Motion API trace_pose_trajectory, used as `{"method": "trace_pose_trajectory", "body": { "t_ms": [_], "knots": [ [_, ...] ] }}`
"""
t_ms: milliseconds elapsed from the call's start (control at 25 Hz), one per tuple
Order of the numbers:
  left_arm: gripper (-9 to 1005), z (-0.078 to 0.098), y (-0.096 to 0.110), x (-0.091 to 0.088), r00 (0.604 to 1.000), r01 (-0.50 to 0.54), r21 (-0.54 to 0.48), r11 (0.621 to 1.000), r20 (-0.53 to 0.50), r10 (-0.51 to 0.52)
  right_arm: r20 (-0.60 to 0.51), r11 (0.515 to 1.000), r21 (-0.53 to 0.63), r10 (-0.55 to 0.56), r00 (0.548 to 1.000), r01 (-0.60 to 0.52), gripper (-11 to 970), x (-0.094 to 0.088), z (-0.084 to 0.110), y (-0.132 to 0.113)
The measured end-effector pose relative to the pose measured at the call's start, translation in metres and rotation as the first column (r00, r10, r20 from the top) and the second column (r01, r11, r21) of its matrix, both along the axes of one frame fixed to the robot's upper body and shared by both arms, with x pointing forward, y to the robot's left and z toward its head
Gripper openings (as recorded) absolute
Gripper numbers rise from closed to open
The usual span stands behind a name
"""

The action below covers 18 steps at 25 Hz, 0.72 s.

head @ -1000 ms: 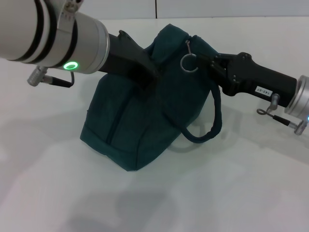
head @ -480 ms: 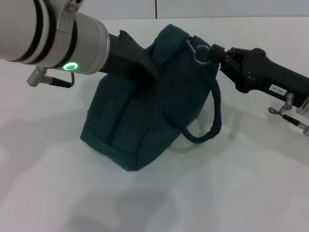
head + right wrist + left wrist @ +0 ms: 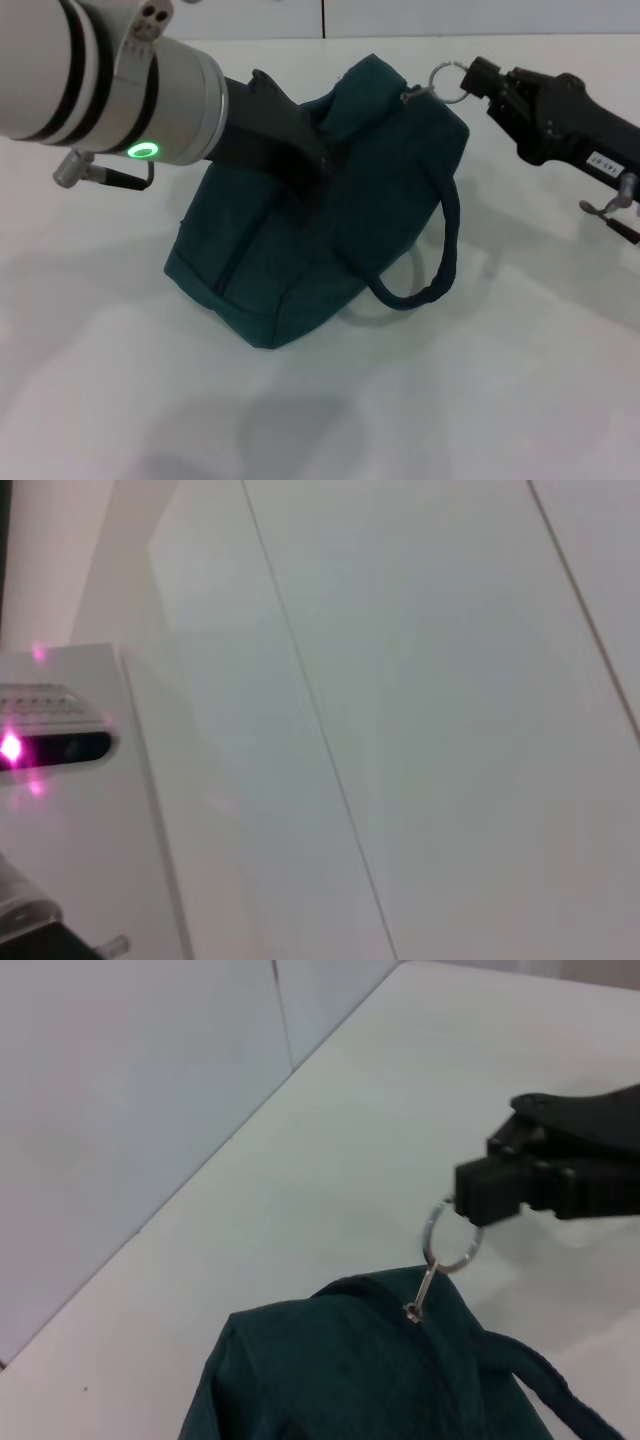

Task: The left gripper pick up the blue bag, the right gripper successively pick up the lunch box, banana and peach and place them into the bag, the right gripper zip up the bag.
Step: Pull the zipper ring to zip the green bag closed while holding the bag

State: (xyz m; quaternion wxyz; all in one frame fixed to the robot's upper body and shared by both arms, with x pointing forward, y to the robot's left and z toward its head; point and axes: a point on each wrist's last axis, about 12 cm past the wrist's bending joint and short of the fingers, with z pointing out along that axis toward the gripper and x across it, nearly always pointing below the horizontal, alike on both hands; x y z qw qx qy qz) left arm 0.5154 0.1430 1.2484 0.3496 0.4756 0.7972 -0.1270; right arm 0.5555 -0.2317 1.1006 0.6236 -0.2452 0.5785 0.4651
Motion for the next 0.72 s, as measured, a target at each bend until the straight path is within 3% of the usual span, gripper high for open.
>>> {"method": "trace_pose_trajectory", "body": {
  "t_ms": [720],
  "knots": [
    [90,0.005,0.013,-0.01,0.999,0.042,-0.081,0.996,0.014,-0.041,-0.047,0.99,-0.023,-0.137,0.989,0.136,6,0.006,-0.008,-0.018]
  ]
}}
